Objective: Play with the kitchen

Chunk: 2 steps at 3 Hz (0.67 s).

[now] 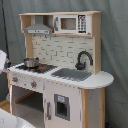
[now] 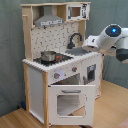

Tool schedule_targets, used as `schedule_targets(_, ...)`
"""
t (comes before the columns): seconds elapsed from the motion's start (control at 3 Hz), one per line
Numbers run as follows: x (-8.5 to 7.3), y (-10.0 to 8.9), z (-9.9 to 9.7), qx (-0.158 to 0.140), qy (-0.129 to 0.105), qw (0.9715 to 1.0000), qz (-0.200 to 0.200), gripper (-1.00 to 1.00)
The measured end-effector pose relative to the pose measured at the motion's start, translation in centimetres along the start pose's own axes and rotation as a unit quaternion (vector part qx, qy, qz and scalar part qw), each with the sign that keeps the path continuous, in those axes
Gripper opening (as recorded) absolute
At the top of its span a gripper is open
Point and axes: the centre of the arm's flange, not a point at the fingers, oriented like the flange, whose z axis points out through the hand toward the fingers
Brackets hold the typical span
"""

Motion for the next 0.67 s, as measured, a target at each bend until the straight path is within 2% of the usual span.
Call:
schedule_targets(0.33, 0.5, 0.1, 2.9, 0.072, 0.018, 0.9970, -0.022, 1.00)
schedule_targets(0.67, 0.9, 0.5, 5.3, 0.130, 0.044, 0.9897, -0.039, 1.00)
